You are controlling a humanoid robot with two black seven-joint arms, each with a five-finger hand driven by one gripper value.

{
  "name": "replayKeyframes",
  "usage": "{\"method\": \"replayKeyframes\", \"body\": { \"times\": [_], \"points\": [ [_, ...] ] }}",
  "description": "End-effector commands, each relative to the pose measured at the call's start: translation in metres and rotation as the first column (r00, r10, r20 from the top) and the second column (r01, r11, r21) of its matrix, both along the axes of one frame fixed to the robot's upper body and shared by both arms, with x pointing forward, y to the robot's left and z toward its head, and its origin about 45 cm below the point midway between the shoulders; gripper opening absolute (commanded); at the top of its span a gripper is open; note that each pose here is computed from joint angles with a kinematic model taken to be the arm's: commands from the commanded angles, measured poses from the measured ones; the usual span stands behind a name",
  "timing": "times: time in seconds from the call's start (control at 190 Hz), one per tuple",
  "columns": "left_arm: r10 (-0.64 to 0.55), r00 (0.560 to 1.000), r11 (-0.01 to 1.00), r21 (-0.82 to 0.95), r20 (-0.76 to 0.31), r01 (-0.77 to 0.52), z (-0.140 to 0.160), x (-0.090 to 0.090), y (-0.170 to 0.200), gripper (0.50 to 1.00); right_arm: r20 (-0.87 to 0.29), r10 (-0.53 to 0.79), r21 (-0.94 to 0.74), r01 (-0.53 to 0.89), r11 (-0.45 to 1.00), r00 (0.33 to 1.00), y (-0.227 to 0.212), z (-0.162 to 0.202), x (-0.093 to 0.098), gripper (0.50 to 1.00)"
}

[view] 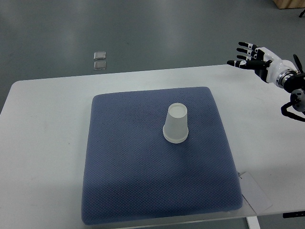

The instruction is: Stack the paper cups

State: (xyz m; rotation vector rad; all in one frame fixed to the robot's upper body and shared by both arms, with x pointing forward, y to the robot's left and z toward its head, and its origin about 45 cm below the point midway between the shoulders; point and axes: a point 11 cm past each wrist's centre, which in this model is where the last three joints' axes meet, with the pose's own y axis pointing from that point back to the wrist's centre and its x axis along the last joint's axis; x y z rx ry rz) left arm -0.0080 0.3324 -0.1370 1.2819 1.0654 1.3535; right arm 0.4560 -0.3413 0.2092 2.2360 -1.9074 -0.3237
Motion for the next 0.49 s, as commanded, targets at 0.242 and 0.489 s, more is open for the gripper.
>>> {"method": "replayKeyframes", "body": {
  "times": [0.242, 0.489],
  "points": [
    [0.000, 1.000, 1.000, 0.000, 0.000, 0.000, 0.000, 0.000, 0.000, 1.000, -0.023, -0.013, 0.180, 0.017, 0.984, 1.000, 0.041, -0.026, -0.006, 0.913],
    [0.000, 1.000, 1.000, 0.000, 0.000, 0.000, 0.000, 0.000, 0.000, 1.000, -0.047, -0.008, 0.215, 0.018, 0.977, 0.999, 0.052, -0.042, -0.014, 0.913]
  ]
}}
